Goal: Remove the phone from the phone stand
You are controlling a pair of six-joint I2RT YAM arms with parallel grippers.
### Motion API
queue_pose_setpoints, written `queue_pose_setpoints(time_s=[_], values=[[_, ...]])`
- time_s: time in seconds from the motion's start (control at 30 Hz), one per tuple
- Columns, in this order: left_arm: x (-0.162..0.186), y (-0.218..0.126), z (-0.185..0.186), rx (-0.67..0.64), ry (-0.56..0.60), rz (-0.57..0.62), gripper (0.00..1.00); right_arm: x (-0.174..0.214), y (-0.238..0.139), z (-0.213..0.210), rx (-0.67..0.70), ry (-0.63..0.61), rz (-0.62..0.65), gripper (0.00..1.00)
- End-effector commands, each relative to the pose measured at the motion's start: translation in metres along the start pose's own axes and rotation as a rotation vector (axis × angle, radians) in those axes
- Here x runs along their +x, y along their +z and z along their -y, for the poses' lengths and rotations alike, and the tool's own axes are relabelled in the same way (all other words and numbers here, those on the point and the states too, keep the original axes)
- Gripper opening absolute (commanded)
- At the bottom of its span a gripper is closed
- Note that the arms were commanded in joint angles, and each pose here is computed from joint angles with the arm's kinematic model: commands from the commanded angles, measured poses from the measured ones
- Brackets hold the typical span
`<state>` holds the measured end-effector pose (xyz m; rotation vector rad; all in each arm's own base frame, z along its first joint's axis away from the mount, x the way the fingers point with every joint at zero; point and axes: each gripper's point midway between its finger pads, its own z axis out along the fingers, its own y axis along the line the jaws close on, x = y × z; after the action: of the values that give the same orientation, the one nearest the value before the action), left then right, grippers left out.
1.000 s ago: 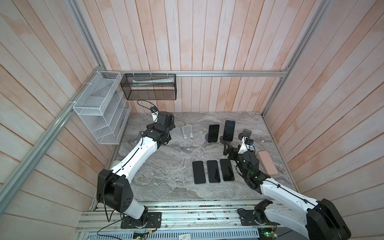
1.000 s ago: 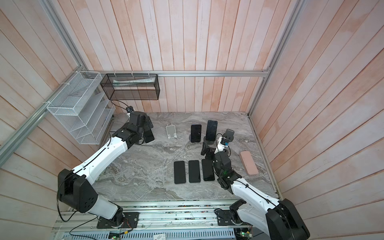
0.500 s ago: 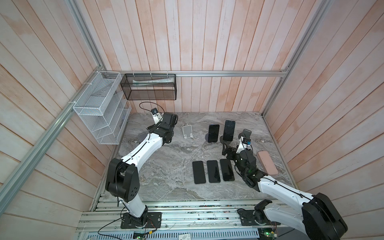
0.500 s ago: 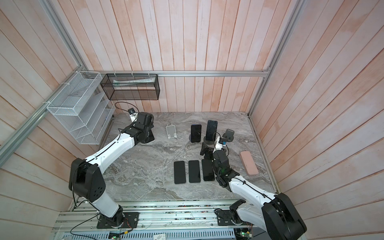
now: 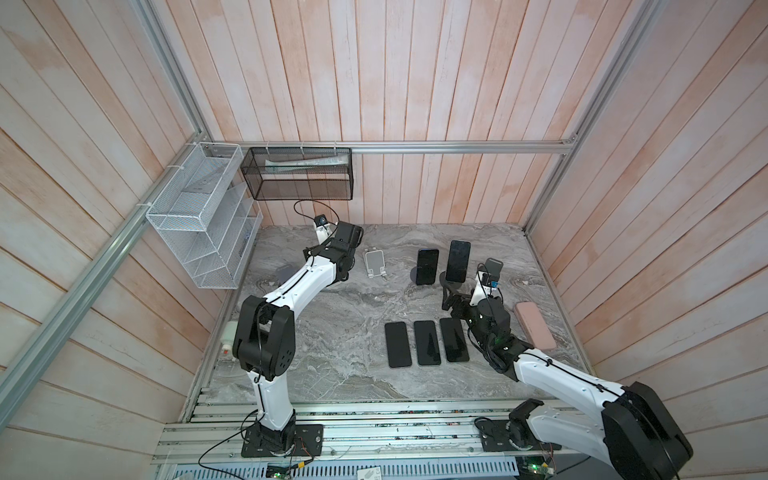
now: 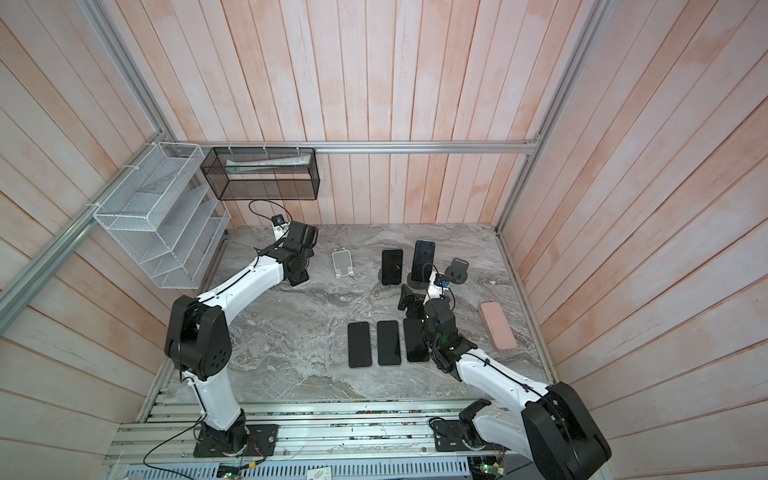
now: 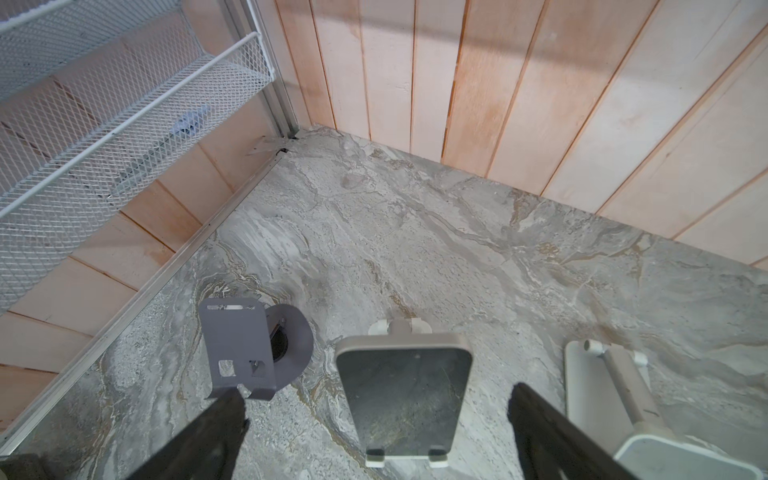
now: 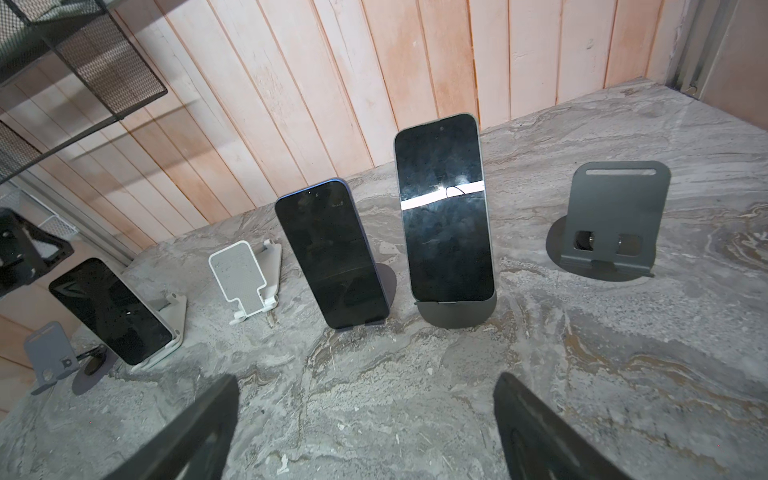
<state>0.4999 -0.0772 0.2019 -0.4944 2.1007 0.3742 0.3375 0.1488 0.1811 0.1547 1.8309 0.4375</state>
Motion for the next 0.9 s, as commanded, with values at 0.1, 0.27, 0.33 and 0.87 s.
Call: queue_pose_setpoints(time_s=[0.1, 0.27, 0.33, 0.87], values=[[0.003, 0.006, 0.003, 0.003, 0.059, -0.079, 1.0, -0.005, 0.005, -0.016, 0.012, -0.078, 0.009, 0.98], [0.01, 0.012, 0.003, 0.024, 0.025, -0.165, 1.0, -0.004, 0.006, -0.009, 0.053, -0.064, 0.01, 0.98], [0.01, 0.011, 0.004, 0.029, 0.023, -0.171, 1.0, -0.005, 0.005, -0.011, 0.045, -0.062, 0.011, 0.98], [0.019, 0.029, 0.011, 0.033, -0.006, -0.193, 1.0, -0.003, 0.006, -0.015, 0.024, -0.062, 0.001, 0.98]])
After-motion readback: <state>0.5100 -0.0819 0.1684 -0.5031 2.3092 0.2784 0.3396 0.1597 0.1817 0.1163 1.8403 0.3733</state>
